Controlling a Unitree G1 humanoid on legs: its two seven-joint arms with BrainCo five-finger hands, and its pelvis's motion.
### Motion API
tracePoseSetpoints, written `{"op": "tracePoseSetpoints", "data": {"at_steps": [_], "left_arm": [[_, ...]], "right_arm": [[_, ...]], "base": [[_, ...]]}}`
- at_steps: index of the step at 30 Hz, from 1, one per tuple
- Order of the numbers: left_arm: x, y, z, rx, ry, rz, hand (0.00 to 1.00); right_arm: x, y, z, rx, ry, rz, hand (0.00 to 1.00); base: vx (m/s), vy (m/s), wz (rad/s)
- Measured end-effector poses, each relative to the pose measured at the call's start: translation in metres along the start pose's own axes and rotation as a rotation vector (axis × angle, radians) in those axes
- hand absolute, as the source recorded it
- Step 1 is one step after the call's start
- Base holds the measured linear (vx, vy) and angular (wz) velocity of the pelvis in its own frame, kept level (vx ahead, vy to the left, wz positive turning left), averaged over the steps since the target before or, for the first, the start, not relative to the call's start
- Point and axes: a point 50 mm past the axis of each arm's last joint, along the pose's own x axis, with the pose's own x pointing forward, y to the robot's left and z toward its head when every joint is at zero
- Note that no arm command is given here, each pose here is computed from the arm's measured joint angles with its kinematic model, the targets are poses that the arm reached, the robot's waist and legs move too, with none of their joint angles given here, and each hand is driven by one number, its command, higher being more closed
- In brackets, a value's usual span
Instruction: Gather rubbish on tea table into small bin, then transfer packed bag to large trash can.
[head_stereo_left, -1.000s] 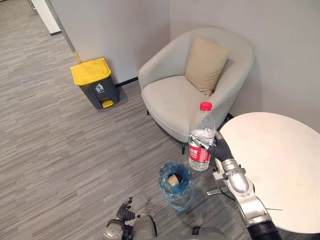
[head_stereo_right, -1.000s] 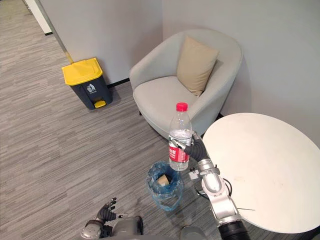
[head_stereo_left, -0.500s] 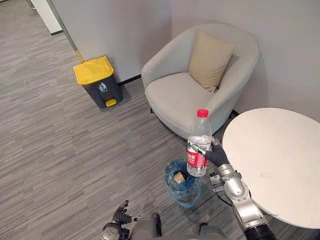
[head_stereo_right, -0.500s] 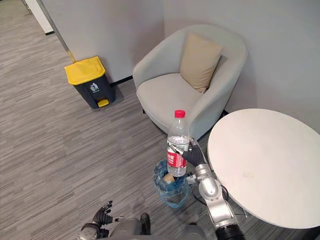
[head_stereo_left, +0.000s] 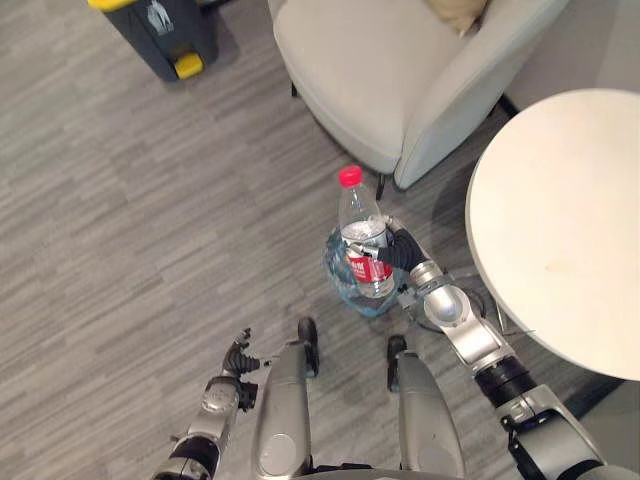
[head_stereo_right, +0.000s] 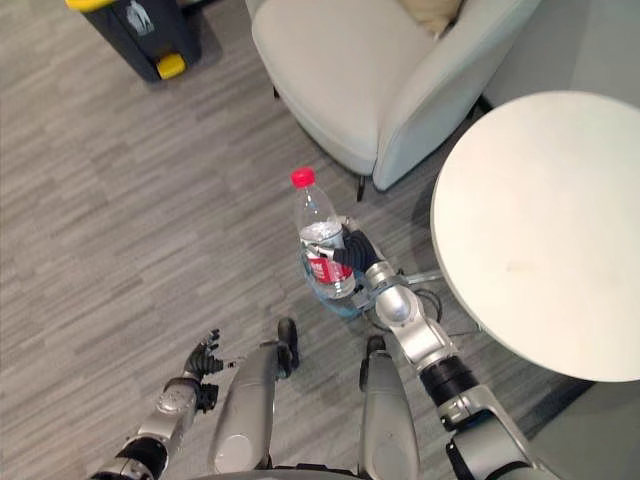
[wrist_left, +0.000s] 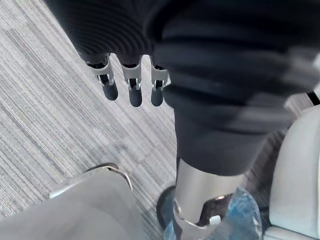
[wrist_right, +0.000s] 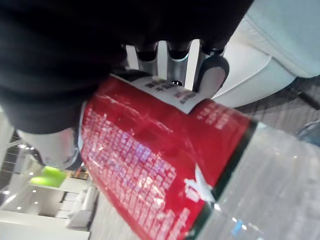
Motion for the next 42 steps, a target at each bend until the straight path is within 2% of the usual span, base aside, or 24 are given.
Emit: {"op": "tracePoseSetpoints", "data": {"at_steps": [7,10,13,21,33,34,42], "left_arm": [[0.02,0.002,0.085,-0.132,-0.267,0.065,0.0],[0.021,0.004,0.131,-0.196,-0.418,0.072,0.0],[0.019,0.006,0.157,-0.247,-0.505,0.088,0.0],[0.012,0.016,0.184,-0.339,-0.607,0.113,0.0],[0.009,0.015,0.19,-0.373,-0.644,0.098,0.0],[0.009,0.015,0.19,-0.373,-0.645,0.096,0.0],[0.009,0.015,0.19,-0.374,-0.644,0.095,0.0]], "right_arm": [[0.033,-0.023,0.031,-0.123,-0.123,-0.095,1.0],[0.046,-0.033,0.05,-0.157,-0.187,-0.131,1.0],[0.057,-0.042,0.063,-0.172,-0.214,-0.172,1.0],[0.072,-0.062,0.06,-0.189,-0.148,-0.253,1.0],[0.089,-0.111,0.067,-0.049,-0.097,-0.449,1.0],[0.09,-0.113,0.067,-0.038,-0.09,-0.459,0.0],[0.09,-0.112,0.053,-0.007,-0.027,-0.455,0.0]], "base": [[-0.07,-0.032,0.01],[-0.05,-0.06,0.16],[-0.04,-0.082,0.18],[-0.01,-0.031,0.03],[0.0,0.0,0.05],[0.0,0.0,0.0],[0.0,0.0,0.0]]}}
